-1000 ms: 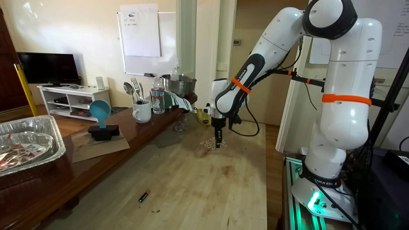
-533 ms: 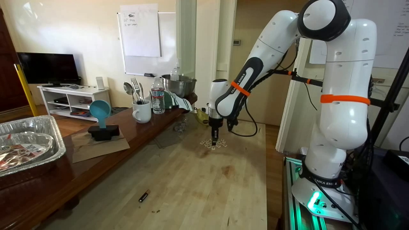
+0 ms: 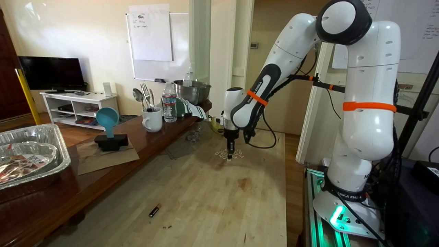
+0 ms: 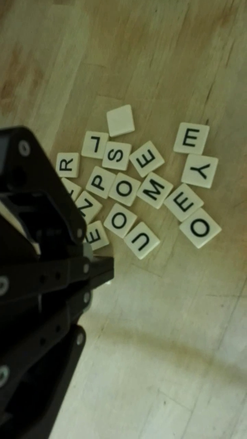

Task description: Spell the word 'Hue.'

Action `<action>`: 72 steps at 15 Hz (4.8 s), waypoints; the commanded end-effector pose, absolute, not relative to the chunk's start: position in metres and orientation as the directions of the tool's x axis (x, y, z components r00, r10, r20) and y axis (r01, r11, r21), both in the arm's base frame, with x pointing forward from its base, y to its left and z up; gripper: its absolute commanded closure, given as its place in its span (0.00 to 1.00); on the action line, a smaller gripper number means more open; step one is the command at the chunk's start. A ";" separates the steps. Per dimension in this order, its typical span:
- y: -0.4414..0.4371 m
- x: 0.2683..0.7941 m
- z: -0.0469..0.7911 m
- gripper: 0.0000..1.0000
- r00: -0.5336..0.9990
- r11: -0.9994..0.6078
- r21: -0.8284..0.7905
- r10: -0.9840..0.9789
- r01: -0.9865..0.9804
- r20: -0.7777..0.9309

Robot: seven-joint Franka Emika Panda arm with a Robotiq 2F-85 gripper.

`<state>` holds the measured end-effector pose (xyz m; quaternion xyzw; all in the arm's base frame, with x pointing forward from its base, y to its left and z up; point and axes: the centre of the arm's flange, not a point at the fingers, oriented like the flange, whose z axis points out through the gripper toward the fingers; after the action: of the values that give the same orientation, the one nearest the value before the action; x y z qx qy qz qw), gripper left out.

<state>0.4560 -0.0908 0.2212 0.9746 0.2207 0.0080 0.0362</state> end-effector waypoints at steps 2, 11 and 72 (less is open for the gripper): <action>-0.092 0.458 0.207 1.00 0.895 -0.893 0.070 0.446 0.444 0.000; -0.053 0.468 0.190 1.00 0.824 -0.822 -0.067 0.567 0.566 0.001; -0.099 0.451 0.196 1.00 0.839 -0.839 -0.042 0.544 0.543 -0.017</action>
<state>0.4437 -0.1074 0.2167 0.9492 0.3135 0.0259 0.0061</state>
